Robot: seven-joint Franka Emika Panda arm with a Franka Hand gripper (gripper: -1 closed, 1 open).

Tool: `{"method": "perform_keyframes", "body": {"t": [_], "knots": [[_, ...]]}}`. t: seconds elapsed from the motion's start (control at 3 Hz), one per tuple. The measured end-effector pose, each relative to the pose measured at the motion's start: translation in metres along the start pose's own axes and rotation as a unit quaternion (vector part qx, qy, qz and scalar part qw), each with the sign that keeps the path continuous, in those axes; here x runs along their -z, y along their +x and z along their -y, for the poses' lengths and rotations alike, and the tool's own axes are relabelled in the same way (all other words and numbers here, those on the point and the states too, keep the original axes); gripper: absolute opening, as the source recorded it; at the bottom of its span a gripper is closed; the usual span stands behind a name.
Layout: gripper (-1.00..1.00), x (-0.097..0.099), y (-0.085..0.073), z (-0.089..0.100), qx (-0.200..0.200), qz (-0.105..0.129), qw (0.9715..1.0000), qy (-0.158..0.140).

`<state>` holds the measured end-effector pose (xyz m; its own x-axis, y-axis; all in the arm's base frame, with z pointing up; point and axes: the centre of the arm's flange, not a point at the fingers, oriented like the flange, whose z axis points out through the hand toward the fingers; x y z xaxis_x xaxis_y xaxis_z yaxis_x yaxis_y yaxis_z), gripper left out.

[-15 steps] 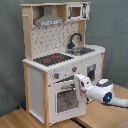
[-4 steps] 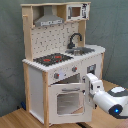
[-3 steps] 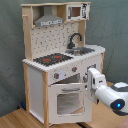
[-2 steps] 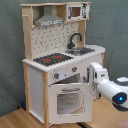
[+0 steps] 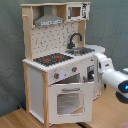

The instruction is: Play with the kitchen

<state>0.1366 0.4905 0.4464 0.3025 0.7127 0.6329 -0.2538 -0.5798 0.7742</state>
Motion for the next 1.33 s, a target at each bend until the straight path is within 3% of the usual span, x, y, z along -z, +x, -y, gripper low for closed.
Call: {"method": "perform_keyframes", "body": {"t": [0.67, 1.0, 1.33], "knots": [[1.00, 0.013, 0.016, -0.063, 0.052, 0.014, 0.9985, 0.005], [1.00, 0.018, 0.016, -0.091, 0.086, 0.027, 0.9958, 0.011], [1.00, 0.020, 0.011, -0.115, 0.123, 0.043, 0.9913, 0.019]]}}
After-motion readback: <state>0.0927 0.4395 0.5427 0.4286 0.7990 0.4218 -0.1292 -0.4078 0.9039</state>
